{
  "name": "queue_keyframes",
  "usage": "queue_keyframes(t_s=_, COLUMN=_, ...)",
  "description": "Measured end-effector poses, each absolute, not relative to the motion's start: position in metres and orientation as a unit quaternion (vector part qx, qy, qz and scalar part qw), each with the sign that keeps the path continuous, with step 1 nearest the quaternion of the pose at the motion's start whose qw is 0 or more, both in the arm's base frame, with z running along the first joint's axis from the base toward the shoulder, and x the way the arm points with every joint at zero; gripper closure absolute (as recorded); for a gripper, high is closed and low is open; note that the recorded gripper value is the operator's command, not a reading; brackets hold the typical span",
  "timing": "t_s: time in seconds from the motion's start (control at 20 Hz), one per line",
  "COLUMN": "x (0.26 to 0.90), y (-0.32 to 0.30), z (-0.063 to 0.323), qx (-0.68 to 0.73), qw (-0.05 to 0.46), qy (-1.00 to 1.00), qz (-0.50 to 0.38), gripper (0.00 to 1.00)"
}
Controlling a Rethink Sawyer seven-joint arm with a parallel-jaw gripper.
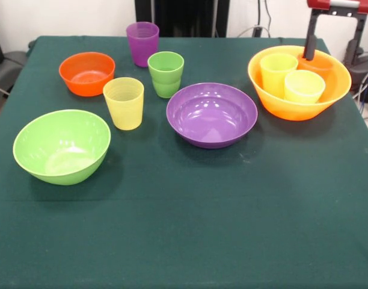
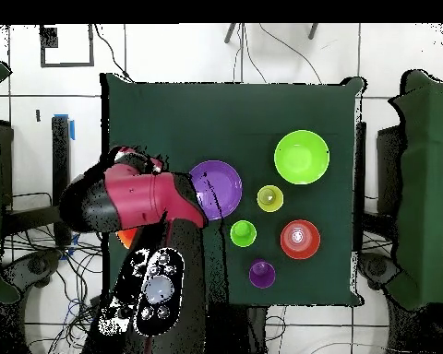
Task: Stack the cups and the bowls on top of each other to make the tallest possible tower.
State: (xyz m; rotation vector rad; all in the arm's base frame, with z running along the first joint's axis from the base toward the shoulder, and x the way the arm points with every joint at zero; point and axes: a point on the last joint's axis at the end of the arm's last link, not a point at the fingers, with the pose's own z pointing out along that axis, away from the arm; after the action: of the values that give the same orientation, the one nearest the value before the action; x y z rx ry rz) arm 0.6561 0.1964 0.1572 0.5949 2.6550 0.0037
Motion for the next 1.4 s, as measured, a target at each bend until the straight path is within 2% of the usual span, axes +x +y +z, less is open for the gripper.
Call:
queue_keyframes(t_s=0.55, x=0.654, y=0.205, z=0.166, qx=0.241, qw=0.210, qy=0.948, qz=0.002, gripper=0.00)
queue_keyframes(t_s=1.4, x=0.635, y=0.215, z=0.128, qx=0.266, qw=0.197, qy=0.944, qz=-0.017, gripper=0.00)
